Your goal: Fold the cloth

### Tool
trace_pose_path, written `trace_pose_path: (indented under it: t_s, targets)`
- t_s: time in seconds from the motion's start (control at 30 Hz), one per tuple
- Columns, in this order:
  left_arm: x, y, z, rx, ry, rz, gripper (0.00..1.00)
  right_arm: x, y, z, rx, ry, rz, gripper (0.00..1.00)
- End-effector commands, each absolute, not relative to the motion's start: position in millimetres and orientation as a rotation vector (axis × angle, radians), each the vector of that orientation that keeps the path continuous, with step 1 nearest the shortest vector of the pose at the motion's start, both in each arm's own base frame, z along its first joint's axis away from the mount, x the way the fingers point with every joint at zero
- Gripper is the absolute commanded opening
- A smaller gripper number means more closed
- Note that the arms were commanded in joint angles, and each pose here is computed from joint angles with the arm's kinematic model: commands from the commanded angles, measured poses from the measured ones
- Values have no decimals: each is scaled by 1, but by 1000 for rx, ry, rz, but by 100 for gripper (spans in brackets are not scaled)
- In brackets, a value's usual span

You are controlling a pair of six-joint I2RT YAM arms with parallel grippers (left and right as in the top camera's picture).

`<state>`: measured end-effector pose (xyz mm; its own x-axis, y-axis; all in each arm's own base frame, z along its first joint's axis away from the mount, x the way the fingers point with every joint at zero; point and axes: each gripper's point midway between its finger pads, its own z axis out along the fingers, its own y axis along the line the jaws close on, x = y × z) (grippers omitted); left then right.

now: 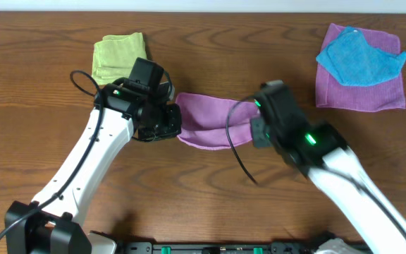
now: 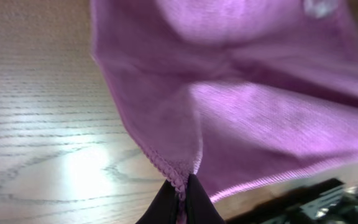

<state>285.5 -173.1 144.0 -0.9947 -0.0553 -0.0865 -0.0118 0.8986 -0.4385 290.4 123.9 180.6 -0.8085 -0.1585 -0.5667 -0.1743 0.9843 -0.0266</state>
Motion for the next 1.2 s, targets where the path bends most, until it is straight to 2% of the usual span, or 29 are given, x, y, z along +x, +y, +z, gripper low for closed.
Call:
trace_pose_path:
  t_s: [0.0, 0.17, 0.3, 0.5, 0.73, 0.83, 0.87, 0.9, 0.93, 0.97, 1.0, 1.07, 1.17]
  targets:
    - [281, -166, 150, 47, 2935, -577, 6, 267, 116, 172, -385, 2512, 76, 1]
    - [266, -154, 152, 89, 2926, -408, 6, 246, 103, 164, -342, 2501, 117, 2]
    - [252, -157, 139, 87, 2935, -369, 6, 234, 88, 144, -112, 2552, 108, 2]
    - [224, -170, 102, 105, 3003, -355, 6, 209, 86, 97, -140, 2670, 111, 2]
    - [200, -175, 77, 129, 3053, -317, 6, 190, 80, 70, -65, 2758, 109, 4]
    - [195, -173, 75, 134, 3072, -302, 6, 181, 79, 66, -50, 2797, 112, 19]
    - [193, -172, 75, 135, 3078, -297, 6, 179, 79, 66, -32, 2807, 119, 29]
    - [192, -172, 74, 137, 3083, -294, 6, 180, 79, 66, -30, 2806, 119, 44]
    - [191, -172, 74, 136, 3088, -291, 10, 179, 80, 66, -18, 2807, 127, 64]
    - [190, -171, 74, 134, 3093, -293, 26, 179, 80, 66, -1, 2808, 131, 86]
    - [189, -171, 74, 133, 3097, -289, 45, 179, 80, 66, 0, 2809, 135, 99]
    - [190, -171, 74, 130, 3092, -293, 73, 179, 81, 66, 5, 2809, 141, 99]
    - [198, -177, 78, 129, 3057, -324, 81, 181, 82, 67, 5, 2801, 147, 99]
